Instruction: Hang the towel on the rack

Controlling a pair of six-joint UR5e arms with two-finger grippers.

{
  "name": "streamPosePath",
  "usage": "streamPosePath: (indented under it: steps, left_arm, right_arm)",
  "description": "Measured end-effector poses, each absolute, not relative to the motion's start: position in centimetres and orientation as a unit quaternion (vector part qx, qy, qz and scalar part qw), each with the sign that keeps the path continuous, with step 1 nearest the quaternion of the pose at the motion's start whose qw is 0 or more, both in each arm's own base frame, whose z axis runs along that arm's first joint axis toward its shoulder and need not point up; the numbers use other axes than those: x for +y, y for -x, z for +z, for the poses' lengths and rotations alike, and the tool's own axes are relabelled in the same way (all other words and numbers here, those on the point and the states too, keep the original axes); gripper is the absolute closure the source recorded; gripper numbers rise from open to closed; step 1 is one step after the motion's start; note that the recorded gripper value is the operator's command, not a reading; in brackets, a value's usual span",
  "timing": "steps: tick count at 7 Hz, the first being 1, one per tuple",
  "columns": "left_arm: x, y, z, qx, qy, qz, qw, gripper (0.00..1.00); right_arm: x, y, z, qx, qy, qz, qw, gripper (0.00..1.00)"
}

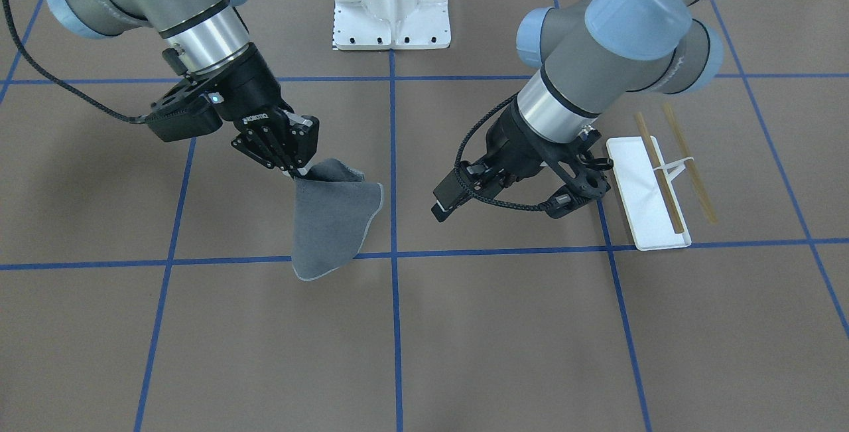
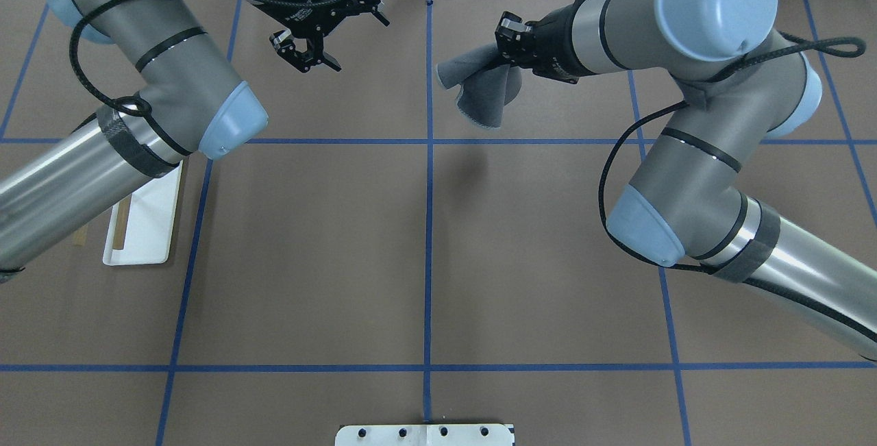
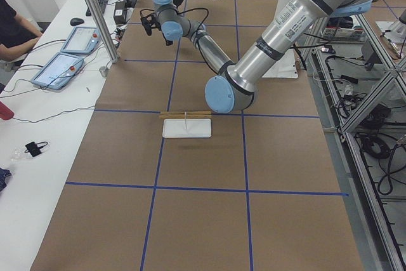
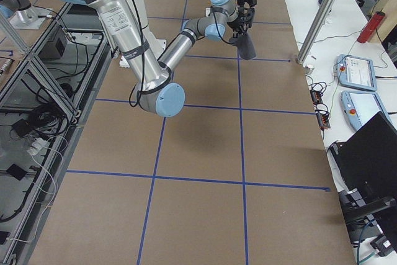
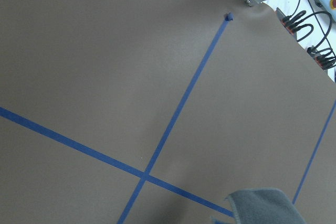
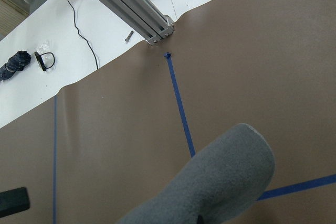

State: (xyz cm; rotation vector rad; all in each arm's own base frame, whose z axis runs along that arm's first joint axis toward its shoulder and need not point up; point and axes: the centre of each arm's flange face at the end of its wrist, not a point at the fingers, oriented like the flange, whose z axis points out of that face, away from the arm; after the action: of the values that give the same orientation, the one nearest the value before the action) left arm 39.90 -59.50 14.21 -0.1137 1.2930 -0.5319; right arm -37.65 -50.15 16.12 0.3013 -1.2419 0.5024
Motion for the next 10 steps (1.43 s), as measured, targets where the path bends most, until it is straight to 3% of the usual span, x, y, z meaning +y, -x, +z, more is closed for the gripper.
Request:
streamPosePath:
  steps: [10]
  left_arm:
    - [-56.4,-45.5,12.8,0.633,0.081,-0.247,0.730,0.03]
  right_arm:
    - [-47.3,40.4,15.0,-0.575,-0.171,0.239,0.763,1.00]
